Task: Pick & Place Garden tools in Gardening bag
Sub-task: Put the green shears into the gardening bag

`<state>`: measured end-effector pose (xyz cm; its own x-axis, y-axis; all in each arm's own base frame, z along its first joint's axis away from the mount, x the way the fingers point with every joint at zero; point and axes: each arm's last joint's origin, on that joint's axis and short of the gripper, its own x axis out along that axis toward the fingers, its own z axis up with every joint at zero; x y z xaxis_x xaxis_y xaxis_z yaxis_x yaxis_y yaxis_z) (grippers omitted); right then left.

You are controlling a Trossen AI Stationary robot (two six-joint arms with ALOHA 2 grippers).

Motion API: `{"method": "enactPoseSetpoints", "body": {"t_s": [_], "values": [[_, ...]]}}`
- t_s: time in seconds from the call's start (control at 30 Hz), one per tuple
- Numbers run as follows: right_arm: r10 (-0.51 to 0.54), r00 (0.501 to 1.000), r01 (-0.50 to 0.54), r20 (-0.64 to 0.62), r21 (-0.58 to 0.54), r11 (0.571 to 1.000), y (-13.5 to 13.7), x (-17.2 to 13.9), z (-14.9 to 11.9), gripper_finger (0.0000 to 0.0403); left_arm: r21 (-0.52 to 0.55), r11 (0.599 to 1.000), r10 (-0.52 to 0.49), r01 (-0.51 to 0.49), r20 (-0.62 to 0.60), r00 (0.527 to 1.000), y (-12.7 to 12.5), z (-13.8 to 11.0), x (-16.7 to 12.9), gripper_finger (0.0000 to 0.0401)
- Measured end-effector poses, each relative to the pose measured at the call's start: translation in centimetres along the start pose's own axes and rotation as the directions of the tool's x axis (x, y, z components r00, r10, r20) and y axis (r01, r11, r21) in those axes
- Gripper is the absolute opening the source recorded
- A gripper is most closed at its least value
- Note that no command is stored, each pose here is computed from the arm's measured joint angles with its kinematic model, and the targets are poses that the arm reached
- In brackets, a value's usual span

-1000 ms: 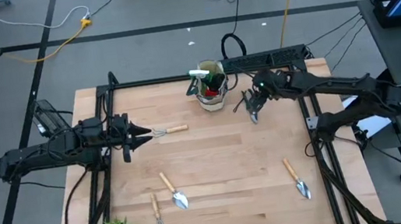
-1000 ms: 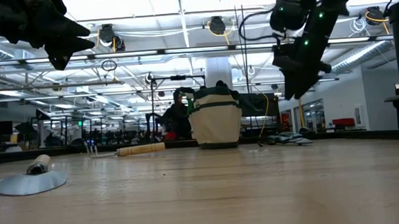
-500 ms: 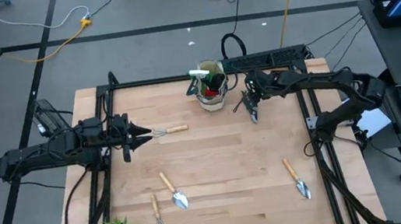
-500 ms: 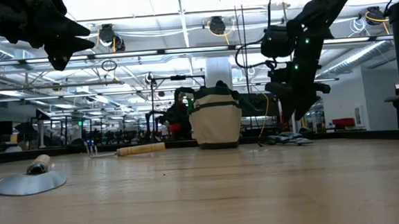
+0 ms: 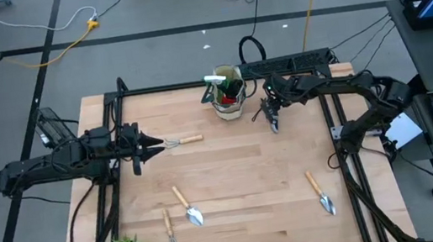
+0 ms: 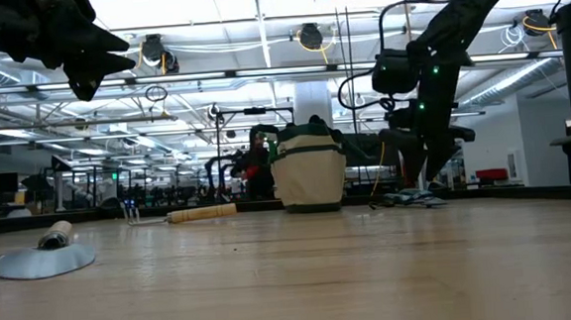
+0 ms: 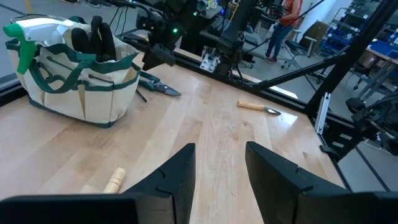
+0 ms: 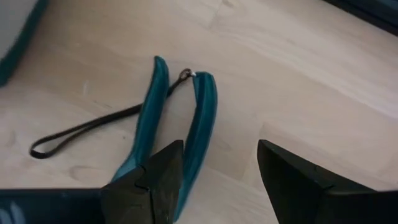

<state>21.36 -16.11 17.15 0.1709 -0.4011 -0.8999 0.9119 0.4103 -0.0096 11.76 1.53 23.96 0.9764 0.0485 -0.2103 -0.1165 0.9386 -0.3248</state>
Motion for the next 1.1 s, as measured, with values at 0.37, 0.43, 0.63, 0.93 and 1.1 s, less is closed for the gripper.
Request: {"method": "enactPoseSetpoints", "body": {"t_s": [0.37,0.43,0.63,0.93,1.1], "values": [[0.048,0.998,-0.05,0.047,0.043,0.998,0.3,0.0,0.5,0.0197,0.0,1.0,0.0,0.0,0.0,1.0,0.0,0.0,0.0,0.0145],[0.045,0.998,-0.047,0.045,0.048,0.998,0.2,0.1,0.6,0.0197,0.0,1.0,0.0,0.0,0.0,1.0,0.0,0.0,0.0,0.0145],[0.029,0.999,-0.028,-0.014,0.044,0.999,0.2,1.6,0.1,0.0197,-0.001,1.0,0.0,0.0,0.0,1.0,0.0,0.0,0.0,0.0145],[0.005,0.996,-0.001,-0.086,0.048,0.999,0.4,3.5,-0.6,0.0196,-0.008,1.0,0.0,0.0,0.0,1.0,0.0,0.0,0.0,0.0145],[-0.004,0.995,0.009,-0.097,0.057,0.998,0.5,4.1,-0.6,0.0179,-0.006,1.0,0.0,0.0,0.0,1.0,0.0,0.0,0.0,0.0145]]}}
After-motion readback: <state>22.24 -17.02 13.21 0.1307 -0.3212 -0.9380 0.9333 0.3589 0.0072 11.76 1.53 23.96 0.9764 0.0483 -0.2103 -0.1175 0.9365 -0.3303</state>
